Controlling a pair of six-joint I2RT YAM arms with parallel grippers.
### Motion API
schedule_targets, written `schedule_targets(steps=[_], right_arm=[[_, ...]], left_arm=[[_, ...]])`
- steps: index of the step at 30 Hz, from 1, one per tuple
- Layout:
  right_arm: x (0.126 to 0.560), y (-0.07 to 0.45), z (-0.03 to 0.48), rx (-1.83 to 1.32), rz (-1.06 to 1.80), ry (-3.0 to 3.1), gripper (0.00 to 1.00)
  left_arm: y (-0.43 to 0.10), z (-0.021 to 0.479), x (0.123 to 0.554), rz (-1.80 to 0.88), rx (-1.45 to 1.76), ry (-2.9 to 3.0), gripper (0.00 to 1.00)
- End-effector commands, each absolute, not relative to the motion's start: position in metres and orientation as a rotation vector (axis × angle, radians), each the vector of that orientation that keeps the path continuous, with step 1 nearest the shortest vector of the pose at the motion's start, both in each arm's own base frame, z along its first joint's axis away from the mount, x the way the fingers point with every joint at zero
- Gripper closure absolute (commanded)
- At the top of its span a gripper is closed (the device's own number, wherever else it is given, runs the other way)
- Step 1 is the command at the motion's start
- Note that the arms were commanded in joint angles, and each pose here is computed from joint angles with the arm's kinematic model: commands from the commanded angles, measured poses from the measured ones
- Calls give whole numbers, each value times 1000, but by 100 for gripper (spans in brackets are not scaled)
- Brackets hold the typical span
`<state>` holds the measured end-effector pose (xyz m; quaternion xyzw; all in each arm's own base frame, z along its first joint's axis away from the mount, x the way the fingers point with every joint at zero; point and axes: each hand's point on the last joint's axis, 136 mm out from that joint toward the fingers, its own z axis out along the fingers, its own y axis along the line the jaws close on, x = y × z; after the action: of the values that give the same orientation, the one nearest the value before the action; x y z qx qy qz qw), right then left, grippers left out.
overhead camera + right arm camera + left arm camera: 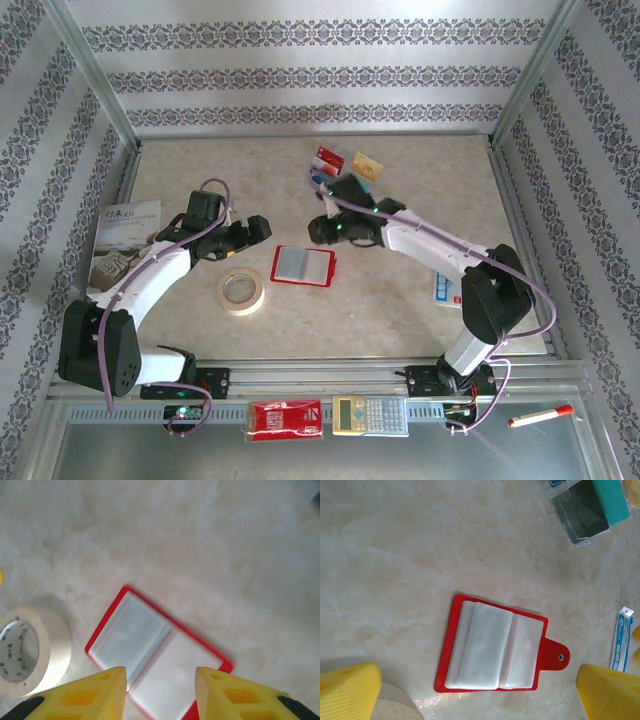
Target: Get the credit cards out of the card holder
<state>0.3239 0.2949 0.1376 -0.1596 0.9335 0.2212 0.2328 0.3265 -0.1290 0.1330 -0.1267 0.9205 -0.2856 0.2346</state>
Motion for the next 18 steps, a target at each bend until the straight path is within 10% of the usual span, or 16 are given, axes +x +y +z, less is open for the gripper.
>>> schedule_targets(steps=[1, 18], right_arm=[[308, 295, 122, -244, 546, 2609, 57], [295, 282, 15, -201, 310, 2856, 58]], left_arm=[[-122, 138, 329, -762, -344, 2473, 0], [-133, 138, 322, -856, -313, 2480, 2]])
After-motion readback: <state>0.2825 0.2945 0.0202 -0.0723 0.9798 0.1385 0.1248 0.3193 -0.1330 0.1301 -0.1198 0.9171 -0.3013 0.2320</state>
